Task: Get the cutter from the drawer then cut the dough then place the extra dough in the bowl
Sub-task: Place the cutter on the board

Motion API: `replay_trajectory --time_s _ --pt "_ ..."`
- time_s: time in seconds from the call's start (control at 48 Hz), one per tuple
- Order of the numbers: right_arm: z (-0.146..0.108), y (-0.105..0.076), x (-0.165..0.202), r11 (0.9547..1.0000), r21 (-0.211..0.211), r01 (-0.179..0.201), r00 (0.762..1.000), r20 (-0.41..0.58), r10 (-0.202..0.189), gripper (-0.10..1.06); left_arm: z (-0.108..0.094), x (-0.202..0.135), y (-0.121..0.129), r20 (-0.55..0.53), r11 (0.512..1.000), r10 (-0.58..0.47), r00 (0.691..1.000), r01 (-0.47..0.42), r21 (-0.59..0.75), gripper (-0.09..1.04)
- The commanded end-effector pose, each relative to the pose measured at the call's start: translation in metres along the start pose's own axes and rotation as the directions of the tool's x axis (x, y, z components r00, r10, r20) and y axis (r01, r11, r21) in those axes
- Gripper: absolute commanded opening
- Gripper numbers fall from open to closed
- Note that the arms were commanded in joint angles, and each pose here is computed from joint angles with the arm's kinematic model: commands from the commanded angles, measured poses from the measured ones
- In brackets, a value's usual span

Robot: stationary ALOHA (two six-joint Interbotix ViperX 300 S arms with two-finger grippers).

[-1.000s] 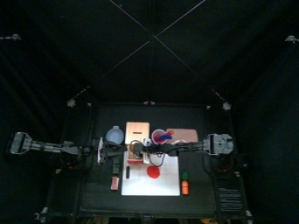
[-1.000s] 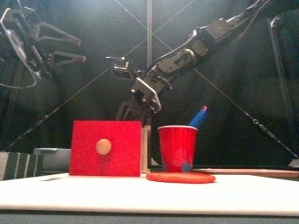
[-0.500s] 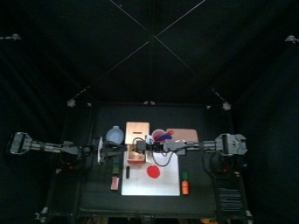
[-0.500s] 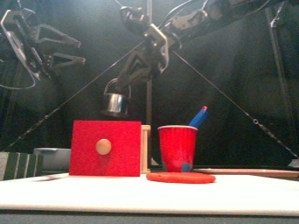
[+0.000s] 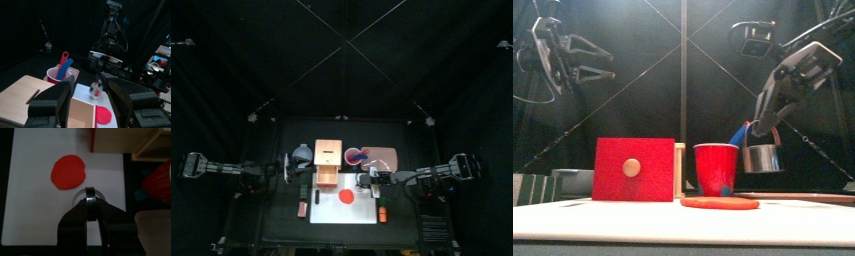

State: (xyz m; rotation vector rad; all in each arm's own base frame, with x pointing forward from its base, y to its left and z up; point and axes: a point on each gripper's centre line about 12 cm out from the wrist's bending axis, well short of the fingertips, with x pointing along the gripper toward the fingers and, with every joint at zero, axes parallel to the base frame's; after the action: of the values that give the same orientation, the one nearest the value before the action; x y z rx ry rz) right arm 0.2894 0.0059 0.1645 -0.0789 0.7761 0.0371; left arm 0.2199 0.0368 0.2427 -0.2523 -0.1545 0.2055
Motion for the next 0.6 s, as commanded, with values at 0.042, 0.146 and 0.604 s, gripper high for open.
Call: replay_trajectory --time_s 0.042,0.146,0.604 --pt "0.002 -0.003 -0.004 0.9977 0.067 0.0 0.998 0.062 -0.004 0.41 0.014 0.009 -0.002 0.045 1.0 0.002 0.999 -0.002 0.002 0.84" --pt "-0.001 -0.006 -0.004 0.9931 0.117 0.003 0.998 0.066 -0.011 0.51 0.017 0.012 0.0 0.051 1.0 0.013 0.999 -0.013 0.012 0.84" --pt "0.035 -0.002 -0.007 0.9935 0.113 -0.018 0.989 0.146 0.001 0.7 0.028 0.036 0.014 0.069 0.984 0.081 0.994 -0.091 0.154 0.83"
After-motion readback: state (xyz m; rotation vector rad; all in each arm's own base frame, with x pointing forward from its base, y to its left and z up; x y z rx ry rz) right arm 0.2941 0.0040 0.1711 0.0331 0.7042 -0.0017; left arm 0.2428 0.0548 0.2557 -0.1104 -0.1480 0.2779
